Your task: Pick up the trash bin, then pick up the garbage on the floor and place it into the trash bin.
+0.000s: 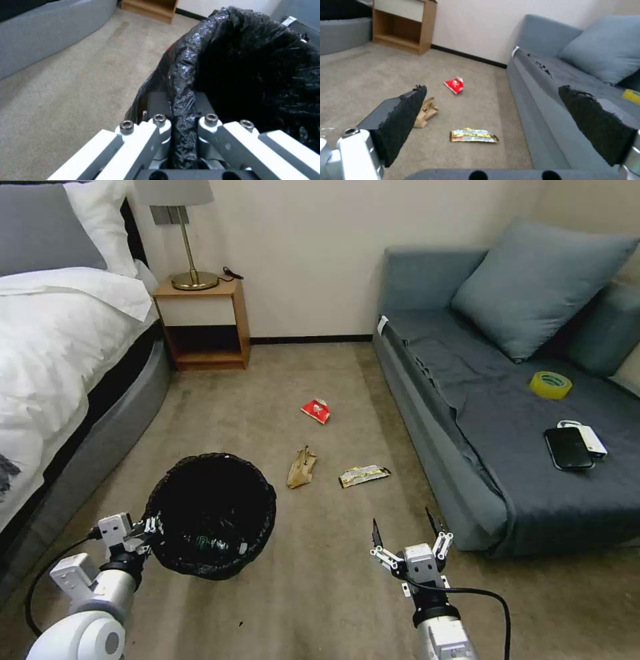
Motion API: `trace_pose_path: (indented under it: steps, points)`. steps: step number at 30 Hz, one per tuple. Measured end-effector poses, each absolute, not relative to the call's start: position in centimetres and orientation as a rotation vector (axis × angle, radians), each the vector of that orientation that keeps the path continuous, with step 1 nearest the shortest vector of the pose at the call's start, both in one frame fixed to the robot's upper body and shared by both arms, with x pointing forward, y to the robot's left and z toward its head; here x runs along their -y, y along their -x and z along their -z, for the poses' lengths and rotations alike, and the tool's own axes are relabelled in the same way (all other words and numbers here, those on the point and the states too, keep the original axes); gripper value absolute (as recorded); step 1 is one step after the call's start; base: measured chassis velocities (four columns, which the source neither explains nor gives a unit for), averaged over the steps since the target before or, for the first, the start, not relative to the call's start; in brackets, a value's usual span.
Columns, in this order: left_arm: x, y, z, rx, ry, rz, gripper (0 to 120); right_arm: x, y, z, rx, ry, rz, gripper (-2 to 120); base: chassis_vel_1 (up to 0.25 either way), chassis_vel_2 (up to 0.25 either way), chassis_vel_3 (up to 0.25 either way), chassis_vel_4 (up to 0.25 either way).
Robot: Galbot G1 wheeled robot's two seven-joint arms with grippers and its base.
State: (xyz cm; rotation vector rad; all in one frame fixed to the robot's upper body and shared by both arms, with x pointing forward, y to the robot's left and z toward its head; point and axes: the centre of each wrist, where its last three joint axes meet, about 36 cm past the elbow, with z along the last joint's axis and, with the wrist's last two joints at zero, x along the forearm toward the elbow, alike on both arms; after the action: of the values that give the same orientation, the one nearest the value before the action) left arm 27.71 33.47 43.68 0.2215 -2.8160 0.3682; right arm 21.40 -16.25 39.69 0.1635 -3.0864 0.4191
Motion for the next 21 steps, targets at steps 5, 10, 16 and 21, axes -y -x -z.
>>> trace_pose_path:
  steps: [5,10,16,21]
  points:
    - [-33.44,-27.68,-43.71,2.819,-0.224,-0.371,4,16.24,-21.44,-39.56,3.090,-0.169,-0.418,100,-0.060,0.069,0.065,-0.055]
    - [-33.40,-27.67,-43.68,2.824,-0.228,-0.373,4,16.25,-21.52,-39.47,3.092,-0.172,-0.420,100,-0.141,0.132,0.123,-0.133]
    - [-33.44,-27.71,-43.43,2.823,-0.234,-0.375,4,16.25,-21.63,-39.24,3.095,-0.173,-0.418,100,-0.121,0.127,0.121,-0.121]
    - [-33.42,-27.75,-43.42,2.824,-0.235,-0.378,4,16.30,-21.68,-39.13,3.095,-0.178,-0.420,100,-0.089,0.115,0.093,-0.098]
